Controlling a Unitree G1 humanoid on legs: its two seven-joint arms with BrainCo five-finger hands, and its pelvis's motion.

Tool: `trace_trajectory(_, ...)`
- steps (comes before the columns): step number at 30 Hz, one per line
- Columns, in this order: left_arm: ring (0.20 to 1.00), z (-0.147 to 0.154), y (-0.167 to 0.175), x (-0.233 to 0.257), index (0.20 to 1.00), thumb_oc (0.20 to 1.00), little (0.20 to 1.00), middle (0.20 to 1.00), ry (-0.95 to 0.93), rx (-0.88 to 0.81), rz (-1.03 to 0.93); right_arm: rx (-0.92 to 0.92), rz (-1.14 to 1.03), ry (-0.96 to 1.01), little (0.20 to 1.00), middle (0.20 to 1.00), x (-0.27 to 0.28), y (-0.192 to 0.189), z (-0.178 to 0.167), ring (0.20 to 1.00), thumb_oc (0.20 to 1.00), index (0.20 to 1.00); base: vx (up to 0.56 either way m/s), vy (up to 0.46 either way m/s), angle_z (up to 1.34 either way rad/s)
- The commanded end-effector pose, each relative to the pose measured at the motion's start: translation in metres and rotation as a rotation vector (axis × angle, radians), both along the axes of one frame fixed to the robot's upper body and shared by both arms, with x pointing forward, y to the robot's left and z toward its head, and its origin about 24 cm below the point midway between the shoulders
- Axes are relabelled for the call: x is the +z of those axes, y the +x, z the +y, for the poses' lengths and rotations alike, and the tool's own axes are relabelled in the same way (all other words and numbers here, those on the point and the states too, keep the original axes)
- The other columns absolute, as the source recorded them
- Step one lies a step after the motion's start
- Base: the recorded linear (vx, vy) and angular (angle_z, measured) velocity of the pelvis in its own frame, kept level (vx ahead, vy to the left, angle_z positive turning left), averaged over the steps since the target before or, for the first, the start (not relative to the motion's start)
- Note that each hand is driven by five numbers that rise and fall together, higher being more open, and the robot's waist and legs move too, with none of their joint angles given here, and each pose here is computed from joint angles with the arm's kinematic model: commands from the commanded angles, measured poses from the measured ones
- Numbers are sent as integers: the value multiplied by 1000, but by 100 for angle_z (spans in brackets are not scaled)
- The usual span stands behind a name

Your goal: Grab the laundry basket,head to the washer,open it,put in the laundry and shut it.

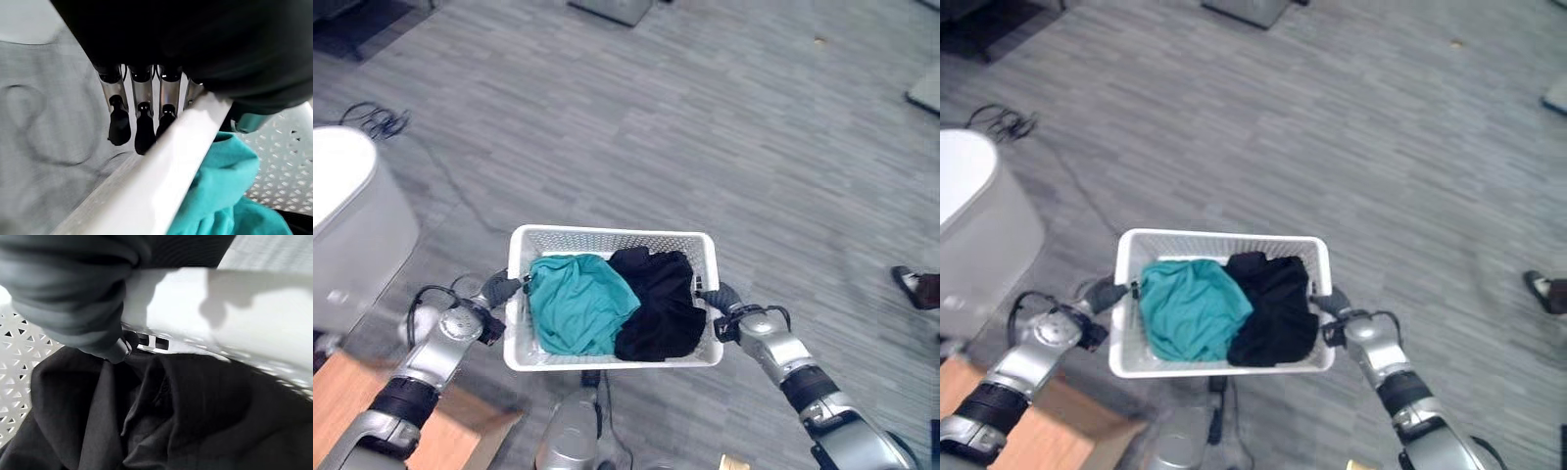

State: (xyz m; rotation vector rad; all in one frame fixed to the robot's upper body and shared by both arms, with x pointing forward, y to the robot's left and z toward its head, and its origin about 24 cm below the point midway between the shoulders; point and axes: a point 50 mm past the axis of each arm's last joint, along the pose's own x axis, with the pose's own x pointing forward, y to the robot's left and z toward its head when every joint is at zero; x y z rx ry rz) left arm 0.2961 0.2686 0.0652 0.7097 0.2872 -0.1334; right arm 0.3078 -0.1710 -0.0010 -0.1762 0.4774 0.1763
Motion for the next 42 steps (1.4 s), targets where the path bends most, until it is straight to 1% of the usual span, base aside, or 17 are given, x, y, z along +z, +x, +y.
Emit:
trace_trajectory(1, 200, 29, 14, 45, 200, 200, 200, 200, 71, 114, -187, 38, -161, 130, 200, 200, 33, 13, -1, 200, 200, 200, 284, 46, 12)
trace_trajectory(3, 200, 21, 23, 54, 200, 200, 200, 200, 71, 98, -222, 30, -182, 126, 200, 200, 38, 14, -3, 200, 200, 200, 339, 85, 19)
trace_trajectory(5, 200, 2, 34, 63, 200, 200, 200, 200, 54, 42, -258, 0, -221, 146, 200, 200, 45, 16, -9, 200, 200, 200, 376, 153, 23)
trace_trajectory(6, 200, 2, 34, 63, 200, 200, 200, 200, 54, 41, -258, -1, -221, 146, 200, 200, 45, 16, -9, 200, 200, 200, 327, 136, 80)
trace_trajectory(9, 200, -12, 38, 65, 200, 200, 200, 200, 64, -27, -257, -49, -255, 144, 200, 200, 49, 9, -27, 200, 200, 200, 432, 39, 93)
trace_trajectory(11, 200, -27, 42, 67, 200, 200, 200, 200, 58, -81, -264, -85, -287, 147, 200, 200, 55, 4, -39, 200, 200, 200, 536, -124, 135)
trace_trajectory(13, 200, -31, 44, 68, 200, 200, 200, 200, 61, -92, -269, -83, -294, 147, 200, 200, 57, 3, -38, 200, 200, 200, 375, -104, 122)
trace_trajectory(19, 200, -22, 42, 64, 200, 200, 200, 200, 80, -65, -252, -16, -275, 168, 200, 200, 54, -1, -24, 200, 200, 200, 479, -61, 52)
trace_trajectory(23, 200, -17, 37, 54, 200, 200, 200, 200, 71, -38, -238, -18, -256, 203, 200, 200, 46, -11, -24, 200, 200, 200, 650, -131, 10)
trace_trajectory(24, 200, -17, 39, 55, 200, 200, 200, 200, 59, -39, -235, -46, -262, 240, 200, 200, 47, -9, -23, 200, 200, 200, 542, -285, 1)
trace_trajectory(31, 200, -8, 35, 69, 200, 200, 200, 200, 20, -10, -257, -43, -262, 237, 200, 200, 50, -4, -18, 200, 200, 200, 331, -263, -16)
trace_trajectory(37, 200, -2, 32, 68, 200, 200, 200, 200, 54, 3, -253, -36, -218, 211, 200, 200, 35, -16, -22, 200, 200, 200, 279, 81, -17)
trace_trajectory(42, 200, 4, 32, 67, 200, 200, 200, 200, 68, 22, -260, -26, -247, 244, 200, 200, 40, -6, -12, 200, 200, 200, 319, 134, -36)
